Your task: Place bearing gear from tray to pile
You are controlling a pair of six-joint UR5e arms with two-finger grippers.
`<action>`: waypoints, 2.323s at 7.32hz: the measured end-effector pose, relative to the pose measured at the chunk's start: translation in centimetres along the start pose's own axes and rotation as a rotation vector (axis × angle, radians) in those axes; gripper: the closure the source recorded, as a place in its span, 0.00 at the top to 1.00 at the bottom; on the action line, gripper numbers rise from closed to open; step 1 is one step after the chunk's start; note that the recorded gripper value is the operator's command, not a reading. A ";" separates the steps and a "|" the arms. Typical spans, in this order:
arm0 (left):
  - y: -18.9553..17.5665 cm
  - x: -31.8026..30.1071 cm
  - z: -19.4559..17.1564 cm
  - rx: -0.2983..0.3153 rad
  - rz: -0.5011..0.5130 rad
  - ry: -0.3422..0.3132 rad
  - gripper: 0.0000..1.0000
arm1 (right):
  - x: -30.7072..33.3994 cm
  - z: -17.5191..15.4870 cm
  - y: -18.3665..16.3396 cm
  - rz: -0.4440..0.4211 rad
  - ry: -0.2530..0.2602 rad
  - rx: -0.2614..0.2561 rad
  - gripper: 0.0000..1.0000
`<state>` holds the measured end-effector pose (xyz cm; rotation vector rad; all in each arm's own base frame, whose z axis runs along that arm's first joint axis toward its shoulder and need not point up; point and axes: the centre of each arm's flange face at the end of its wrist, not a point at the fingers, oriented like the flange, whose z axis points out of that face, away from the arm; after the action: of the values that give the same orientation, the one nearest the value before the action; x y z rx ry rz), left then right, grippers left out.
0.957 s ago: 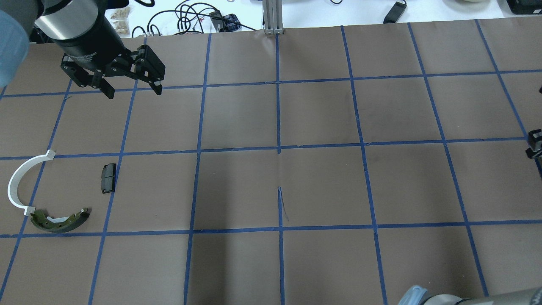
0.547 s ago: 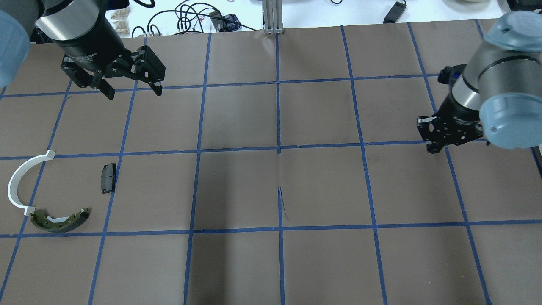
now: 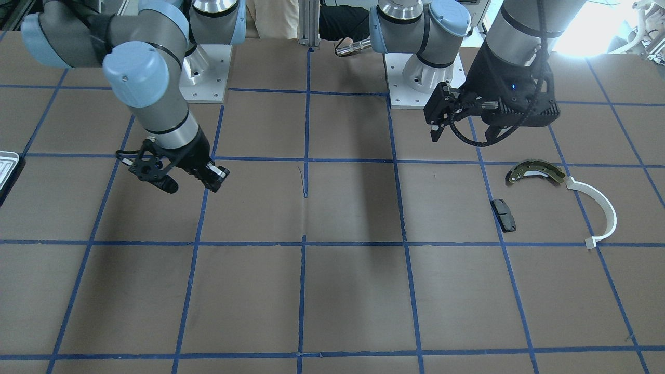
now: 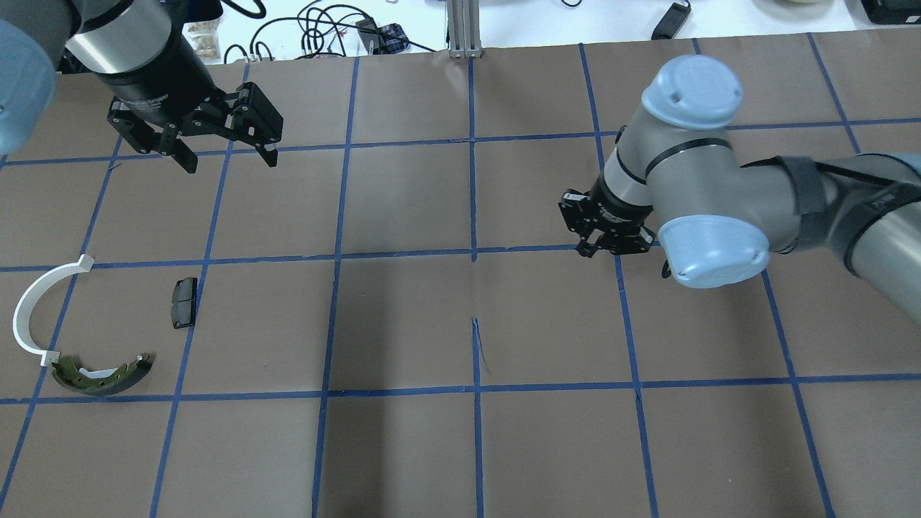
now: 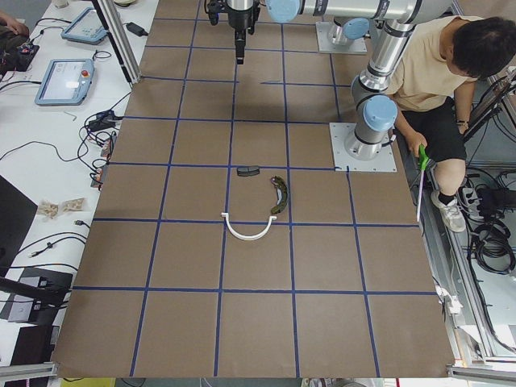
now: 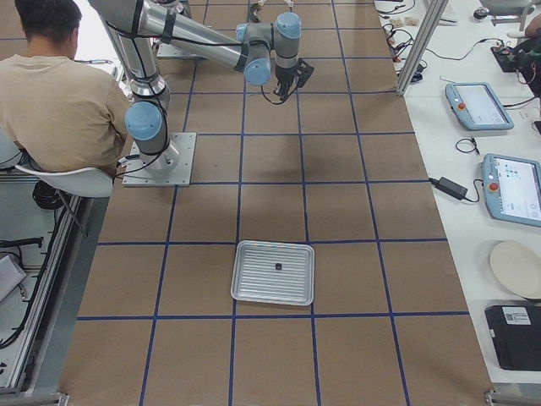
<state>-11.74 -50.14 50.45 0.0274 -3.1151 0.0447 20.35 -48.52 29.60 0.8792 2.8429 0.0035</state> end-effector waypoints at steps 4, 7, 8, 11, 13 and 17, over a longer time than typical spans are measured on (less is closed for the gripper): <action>0.2 0.0 0.2 -0.004 0.000 -0.001 1.00 | -7.5 5.5 5.4 0.184 -0.214 -0.073 1.00; 0.1 0.0 0.2 -0.004 0.000 -0.001 1.00 | -7.8 6.3 5.2 0.118 -0.208 -0.063 1.00; 0.1 0.0 0.2 -0.004 -0.001 0.000 1.00 | -7.2 6.2 4.2 0.036 -0.179 -0.012 1.00; -1.3 0.8 2.5 -0.048 0.004 0.014 1.00 | 0.2 1.3 -2.8 -0.311 0.067 0.094 1.00; -2.1 6.5 8.0 -0.098 0.062 0.016 1.00 | 10.2 -5.0 -9.5 -0.444 0.153 0.068 1.00; 0.2 21.3 22.4 -0.069 0.030 0.006 1.00 | 33.1 -11.0 -22.3 -0.699 0.257 0.025 0.96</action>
<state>-33.66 -50.94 28.63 -0.0206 -3.1088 -0.0615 -20.81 -47.83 34.16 -0.1611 3.2287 -0.0055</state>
